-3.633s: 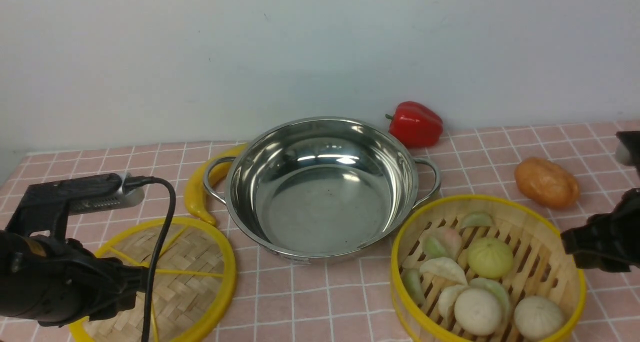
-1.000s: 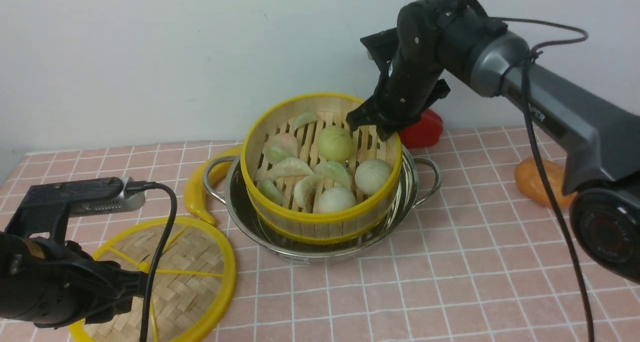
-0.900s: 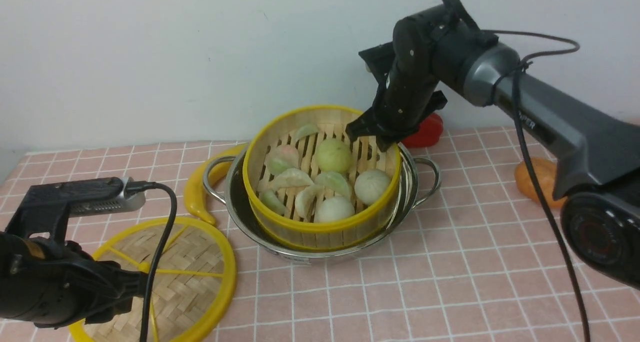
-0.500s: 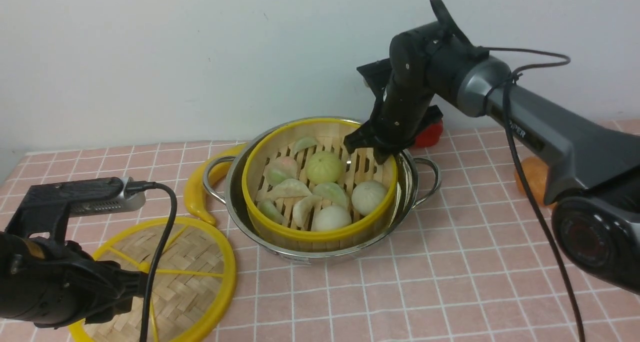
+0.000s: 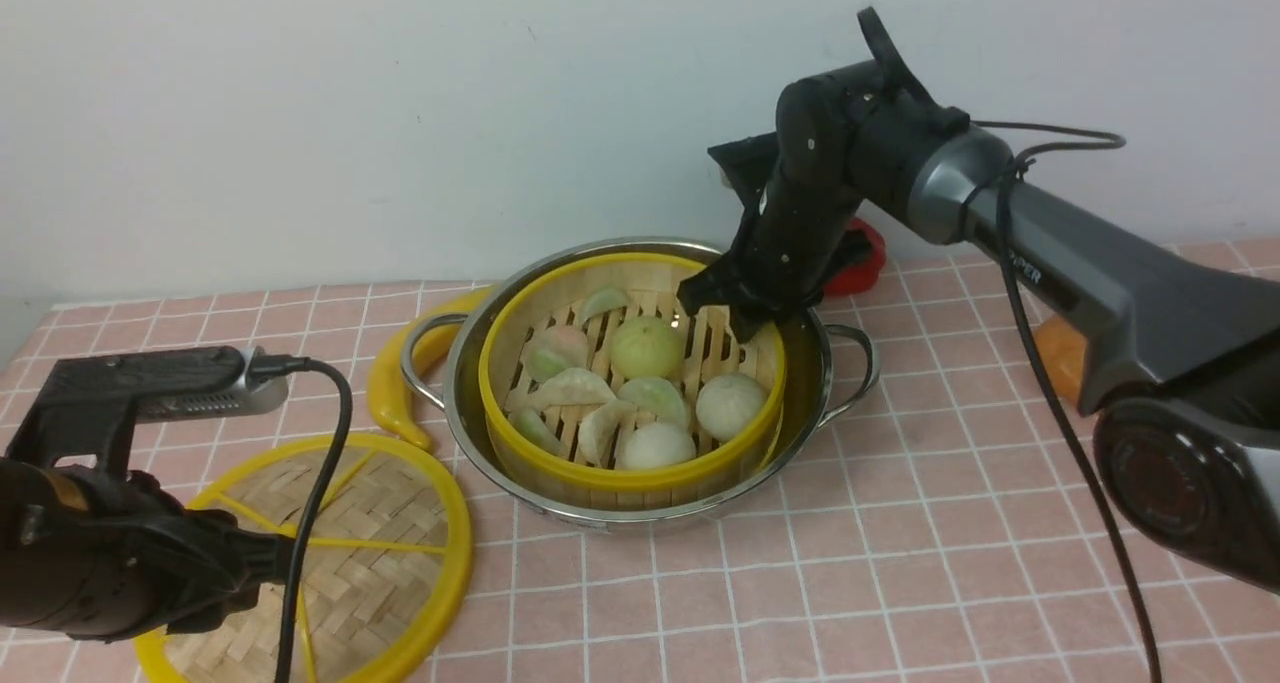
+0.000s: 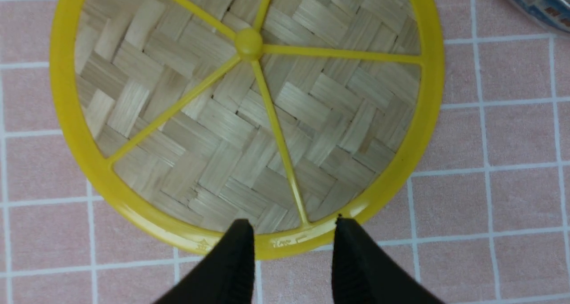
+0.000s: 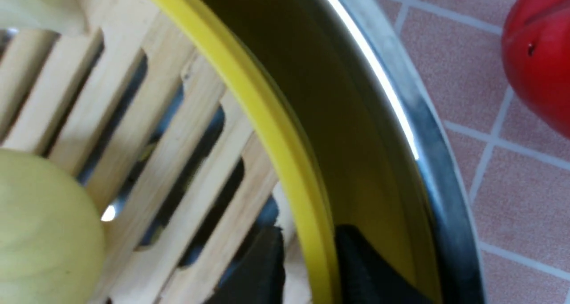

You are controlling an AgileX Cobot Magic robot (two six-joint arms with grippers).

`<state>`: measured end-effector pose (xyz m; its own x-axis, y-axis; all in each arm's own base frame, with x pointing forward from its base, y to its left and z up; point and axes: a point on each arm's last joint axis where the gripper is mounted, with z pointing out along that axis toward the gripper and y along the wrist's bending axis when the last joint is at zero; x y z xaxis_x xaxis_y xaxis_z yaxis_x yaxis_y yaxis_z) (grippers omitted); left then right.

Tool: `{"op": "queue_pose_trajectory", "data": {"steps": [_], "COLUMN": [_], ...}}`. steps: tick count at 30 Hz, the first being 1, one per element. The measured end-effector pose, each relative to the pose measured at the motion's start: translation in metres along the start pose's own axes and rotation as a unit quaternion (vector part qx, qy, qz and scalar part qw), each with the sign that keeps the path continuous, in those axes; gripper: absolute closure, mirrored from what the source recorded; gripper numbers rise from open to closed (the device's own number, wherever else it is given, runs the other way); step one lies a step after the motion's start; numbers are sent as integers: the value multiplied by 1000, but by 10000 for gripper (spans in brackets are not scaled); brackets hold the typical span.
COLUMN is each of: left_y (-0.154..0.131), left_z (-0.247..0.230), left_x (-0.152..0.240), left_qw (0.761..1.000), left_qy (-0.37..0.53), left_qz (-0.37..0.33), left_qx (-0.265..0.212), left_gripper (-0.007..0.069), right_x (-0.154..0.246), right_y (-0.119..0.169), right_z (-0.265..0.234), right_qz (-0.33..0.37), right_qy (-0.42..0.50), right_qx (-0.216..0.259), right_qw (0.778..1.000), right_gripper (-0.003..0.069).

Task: Place the steamer in the pot on the pink tablecloth, and put the lid on the steamer.
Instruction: 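Place the bamboo steamer basket of food into the steel pot with the right gripper, then grasp the bamboo steamer lid lying on the table by its centre knob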

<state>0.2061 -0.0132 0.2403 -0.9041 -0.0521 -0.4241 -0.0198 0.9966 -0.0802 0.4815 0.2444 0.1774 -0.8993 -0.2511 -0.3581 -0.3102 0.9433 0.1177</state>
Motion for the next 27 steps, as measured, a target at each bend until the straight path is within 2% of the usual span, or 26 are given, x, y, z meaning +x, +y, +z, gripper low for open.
{"op": "queue_pose_trajectory", "data": {"steps": [6, 9, 13, 14, 18, 24, 27], "left_y": [0, 0, 2, 2, 5, 6, 7], "left_z": [0, -2, -1, 0, 16, 55, 68], "left_x": [-6, -13, -35, -35, -58, -78, -80], "left_qw": [1000, 999, 998, 998, 998, 996, 994], "left_qy": [-31, -44, -52, -49, -9, 59, 77], "left_qz": [-4, -9, -21, -23, -30, -30, -29], "left_qx": [0, -3, -22, -23, -55, -67, -70], "left_gripper": [382, 382, 382, 382, 382, 382, 382], "right_x": [-10, -16, -21, -21, -13, 25, 47], "right_y": [4, 4, 4, 3, 2, -2, -3], "right_z": [-42, -77, -142, -141, -206, -282, -304], "right_qz": [-4, -4, -2, -2, -12, -21, -22], "right_qy": [-41, -74, -133, -132, -180, -212, -216], "right_qx": [-4, -8, -16, -16, -13, -1, -2], "right_qw": [999, 997, 991, 991, 983, 977, 976], "right_gripper": [276, 234, 214, 214, 212, 211, 211]}}
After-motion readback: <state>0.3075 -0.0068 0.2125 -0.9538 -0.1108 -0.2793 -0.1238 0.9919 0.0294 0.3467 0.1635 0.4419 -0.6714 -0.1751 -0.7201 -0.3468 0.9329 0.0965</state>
